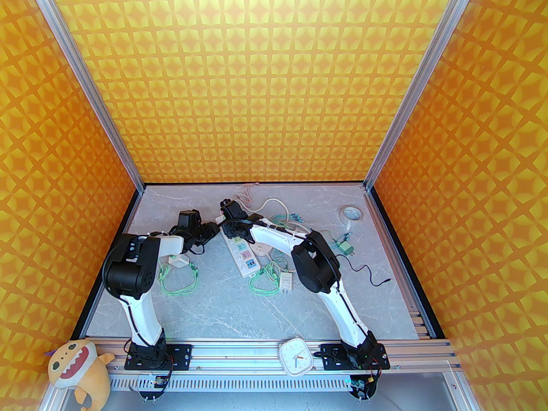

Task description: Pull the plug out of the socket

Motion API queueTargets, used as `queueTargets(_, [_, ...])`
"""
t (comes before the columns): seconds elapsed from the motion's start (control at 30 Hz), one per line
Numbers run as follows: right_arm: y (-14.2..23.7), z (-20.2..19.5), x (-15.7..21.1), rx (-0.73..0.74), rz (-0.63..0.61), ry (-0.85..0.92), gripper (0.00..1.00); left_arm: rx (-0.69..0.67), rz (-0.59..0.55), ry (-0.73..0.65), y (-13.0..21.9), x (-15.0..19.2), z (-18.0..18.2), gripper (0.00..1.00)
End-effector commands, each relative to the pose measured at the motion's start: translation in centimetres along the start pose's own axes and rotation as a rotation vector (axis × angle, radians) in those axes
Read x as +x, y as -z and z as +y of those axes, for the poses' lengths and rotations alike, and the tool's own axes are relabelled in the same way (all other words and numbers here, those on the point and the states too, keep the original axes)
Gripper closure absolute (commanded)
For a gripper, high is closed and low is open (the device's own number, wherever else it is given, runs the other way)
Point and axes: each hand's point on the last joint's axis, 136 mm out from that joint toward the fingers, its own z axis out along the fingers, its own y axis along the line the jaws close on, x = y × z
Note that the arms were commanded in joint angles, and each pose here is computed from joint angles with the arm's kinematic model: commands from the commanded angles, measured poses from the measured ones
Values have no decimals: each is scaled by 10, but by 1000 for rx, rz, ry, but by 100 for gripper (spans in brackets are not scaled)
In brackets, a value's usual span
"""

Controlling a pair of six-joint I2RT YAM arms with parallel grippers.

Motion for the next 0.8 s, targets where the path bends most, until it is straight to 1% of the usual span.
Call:
queueTargets(0.0, [17, 7, 18, -15, 44, 59, 77, 52, -39, -5, 12, -10, -14, 56])
queueTargets(0.2, [37, 15, 30, -53, 46, 81, 76, 63, -39, -5, 17, -3, -18, 56])
queueTargets(0.37, [48, 15, 35, -63, 47, 82, 76, 68, -4, -37, 16, 15, -24, 53])
queueTargets(0.6, [48, 15, 39, -68, 48, 61, 75, 42, 52, -53, 3, 31, -23, 54])
queueTargets(0.77, [45, 17, 40, -75, 51, 55, 75, -11, 105, -41, -9, 40, -13, 55])
